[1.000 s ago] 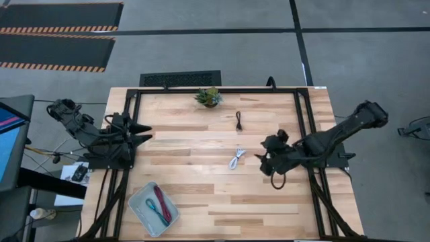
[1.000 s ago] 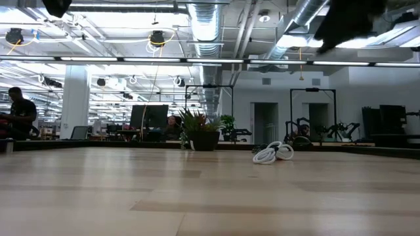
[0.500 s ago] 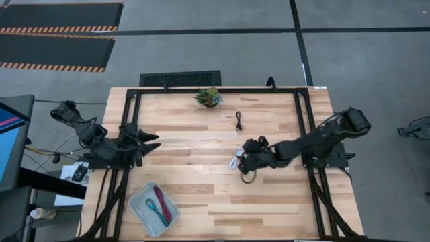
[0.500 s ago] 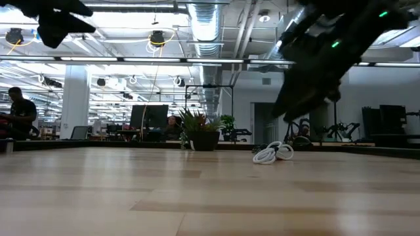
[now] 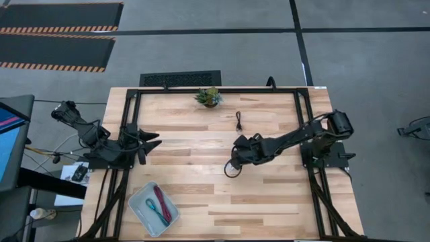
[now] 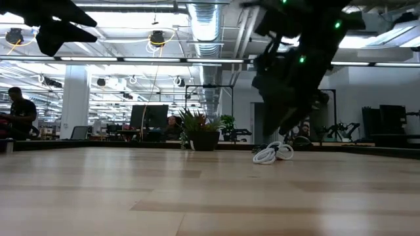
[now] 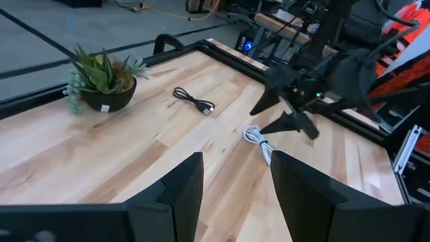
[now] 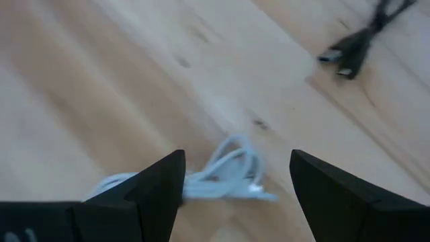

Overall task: Pick and place USB-C Cables
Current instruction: Put the white charger cable into the gray bin

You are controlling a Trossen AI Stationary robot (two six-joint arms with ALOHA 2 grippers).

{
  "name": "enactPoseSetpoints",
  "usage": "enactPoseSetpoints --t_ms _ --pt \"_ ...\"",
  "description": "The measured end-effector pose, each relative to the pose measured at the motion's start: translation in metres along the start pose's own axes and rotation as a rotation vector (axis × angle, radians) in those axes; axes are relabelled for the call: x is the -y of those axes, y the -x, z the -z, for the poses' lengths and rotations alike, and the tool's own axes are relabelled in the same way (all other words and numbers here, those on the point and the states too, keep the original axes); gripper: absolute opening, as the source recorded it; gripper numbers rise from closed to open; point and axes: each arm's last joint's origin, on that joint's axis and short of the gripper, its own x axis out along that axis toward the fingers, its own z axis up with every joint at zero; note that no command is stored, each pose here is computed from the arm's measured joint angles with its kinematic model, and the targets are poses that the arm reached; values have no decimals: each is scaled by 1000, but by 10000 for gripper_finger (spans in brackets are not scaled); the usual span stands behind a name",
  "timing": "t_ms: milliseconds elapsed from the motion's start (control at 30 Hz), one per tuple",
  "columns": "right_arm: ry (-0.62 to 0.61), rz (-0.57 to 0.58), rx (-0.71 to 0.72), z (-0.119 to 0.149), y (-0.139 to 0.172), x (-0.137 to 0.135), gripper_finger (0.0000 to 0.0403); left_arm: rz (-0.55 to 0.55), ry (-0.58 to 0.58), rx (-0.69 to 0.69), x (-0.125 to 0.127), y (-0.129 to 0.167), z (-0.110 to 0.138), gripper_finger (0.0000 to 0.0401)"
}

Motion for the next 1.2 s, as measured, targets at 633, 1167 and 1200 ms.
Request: enactPoseSetpoints --t_ms 633,1167,1200 --pt "-23 -208 165 -9 104 12 289 31 47 98 43 -27 -1 162" --pt "-29 -278 152 15 119 -2 289 61 57 28 67 -105 22 166" --pt "-28 -279 151 15 119 -2 289 66 64 33 67 -107 21 166"
